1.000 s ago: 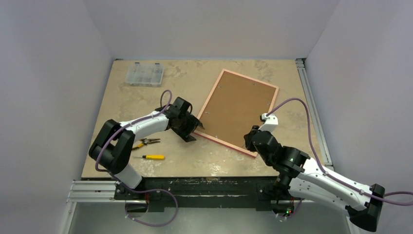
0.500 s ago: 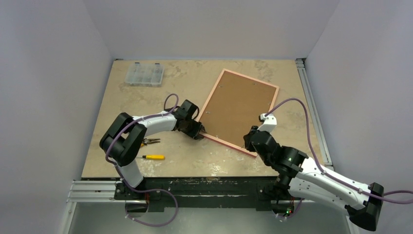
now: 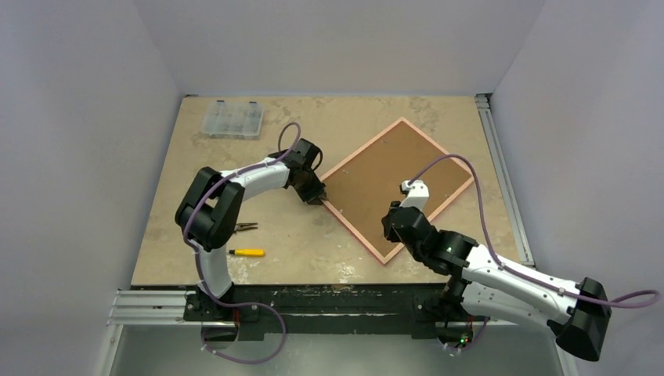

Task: Take the photo out of the frame

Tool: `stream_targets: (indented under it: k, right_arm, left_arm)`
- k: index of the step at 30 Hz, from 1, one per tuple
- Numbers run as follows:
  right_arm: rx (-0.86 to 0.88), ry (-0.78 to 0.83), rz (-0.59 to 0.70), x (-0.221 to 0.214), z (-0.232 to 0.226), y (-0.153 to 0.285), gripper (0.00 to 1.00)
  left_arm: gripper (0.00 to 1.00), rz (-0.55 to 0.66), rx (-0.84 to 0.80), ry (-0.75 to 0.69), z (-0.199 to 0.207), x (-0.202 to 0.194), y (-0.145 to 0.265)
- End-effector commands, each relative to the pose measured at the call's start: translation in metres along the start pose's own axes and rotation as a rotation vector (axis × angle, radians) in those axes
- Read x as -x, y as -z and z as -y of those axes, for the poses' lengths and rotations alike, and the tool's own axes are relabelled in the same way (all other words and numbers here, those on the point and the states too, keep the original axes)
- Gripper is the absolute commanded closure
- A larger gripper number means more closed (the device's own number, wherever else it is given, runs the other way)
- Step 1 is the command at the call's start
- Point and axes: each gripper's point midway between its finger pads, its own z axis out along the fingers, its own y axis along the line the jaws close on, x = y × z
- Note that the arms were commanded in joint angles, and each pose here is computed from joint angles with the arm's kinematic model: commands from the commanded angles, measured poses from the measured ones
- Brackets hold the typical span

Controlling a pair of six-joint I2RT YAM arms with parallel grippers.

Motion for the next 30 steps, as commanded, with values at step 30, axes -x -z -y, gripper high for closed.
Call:
stream_targets:
  k: [30]
  right_arm:
    - [0.069, 0.17, 0.046, 0.046, -0.138, -0.117, 1.0]
  left_arm:
    - [1.0, -0.225, -0.145, -0.353, 0.017, -0.004, -0.011]
